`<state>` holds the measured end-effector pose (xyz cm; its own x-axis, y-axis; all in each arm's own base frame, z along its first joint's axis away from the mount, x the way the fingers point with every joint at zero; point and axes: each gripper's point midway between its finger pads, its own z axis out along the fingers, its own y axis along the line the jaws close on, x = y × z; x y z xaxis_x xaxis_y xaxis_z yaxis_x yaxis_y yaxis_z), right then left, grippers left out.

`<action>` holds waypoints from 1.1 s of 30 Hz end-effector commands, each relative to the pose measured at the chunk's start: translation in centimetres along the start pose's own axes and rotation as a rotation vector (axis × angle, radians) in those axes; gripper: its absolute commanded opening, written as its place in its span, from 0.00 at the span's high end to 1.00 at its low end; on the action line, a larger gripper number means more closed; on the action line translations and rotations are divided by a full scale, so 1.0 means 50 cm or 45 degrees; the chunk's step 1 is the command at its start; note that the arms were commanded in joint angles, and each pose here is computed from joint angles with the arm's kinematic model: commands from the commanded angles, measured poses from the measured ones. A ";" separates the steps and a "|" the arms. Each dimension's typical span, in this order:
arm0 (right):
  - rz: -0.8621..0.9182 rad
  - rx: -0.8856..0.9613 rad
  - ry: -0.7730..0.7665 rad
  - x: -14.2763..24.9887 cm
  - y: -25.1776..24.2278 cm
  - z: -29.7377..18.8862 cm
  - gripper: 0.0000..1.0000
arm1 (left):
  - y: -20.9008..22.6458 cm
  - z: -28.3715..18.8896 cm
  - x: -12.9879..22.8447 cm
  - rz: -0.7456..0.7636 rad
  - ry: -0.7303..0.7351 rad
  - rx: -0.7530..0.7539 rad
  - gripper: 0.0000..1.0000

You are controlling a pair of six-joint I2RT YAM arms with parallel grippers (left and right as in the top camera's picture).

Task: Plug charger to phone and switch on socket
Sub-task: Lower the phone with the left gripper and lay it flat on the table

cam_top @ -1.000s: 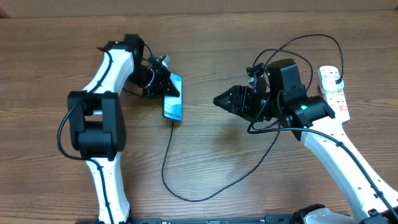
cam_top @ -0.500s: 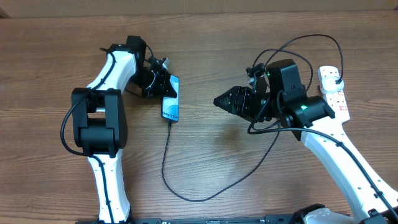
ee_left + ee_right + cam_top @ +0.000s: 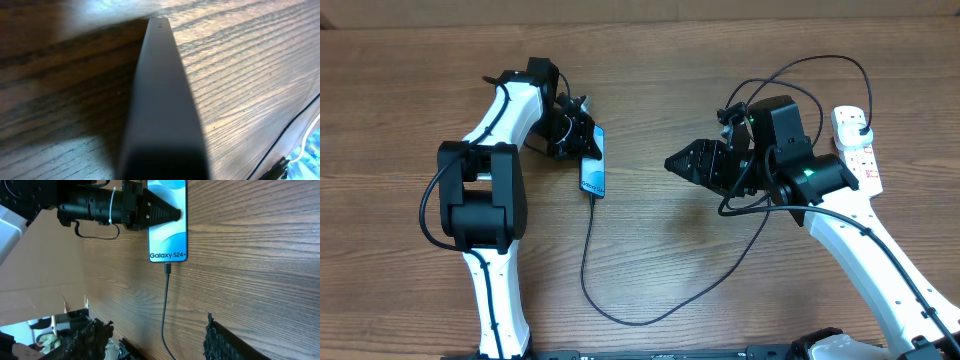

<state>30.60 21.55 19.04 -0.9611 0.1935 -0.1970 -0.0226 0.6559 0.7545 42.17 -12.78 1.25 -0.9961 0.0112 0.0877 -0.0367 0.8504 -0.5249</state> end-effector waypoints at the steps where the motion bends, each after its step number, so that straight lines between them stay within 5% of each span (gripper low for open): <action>1: -0.016 0.008 -0.019 -0.011 0.001 -0.002 0.36 | 0.022 0.001 -0.009 -0.023 -0.019 -0.102 0.93; 13: -0.016 0.014 -0.024 -0.012 0.000 -0.002 0.36 | 0.029 0.000 -0.005 -0.028 -0.010 -0.128 0.69; 33: -0.039 0.016 -0.021 -0.011 -0.001 -0.002 0.36 | 0.054 -0.004 0.003 -0.046 0.004 -0.224 0.72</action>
<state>30.68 21.45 18.88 -0.9599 0.1866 -0.2092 -0.0334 0.6649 0.7462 41.97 -11.42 0.67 -0.9948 -0.0059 0.1014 -0.0494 0.9003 -0.4324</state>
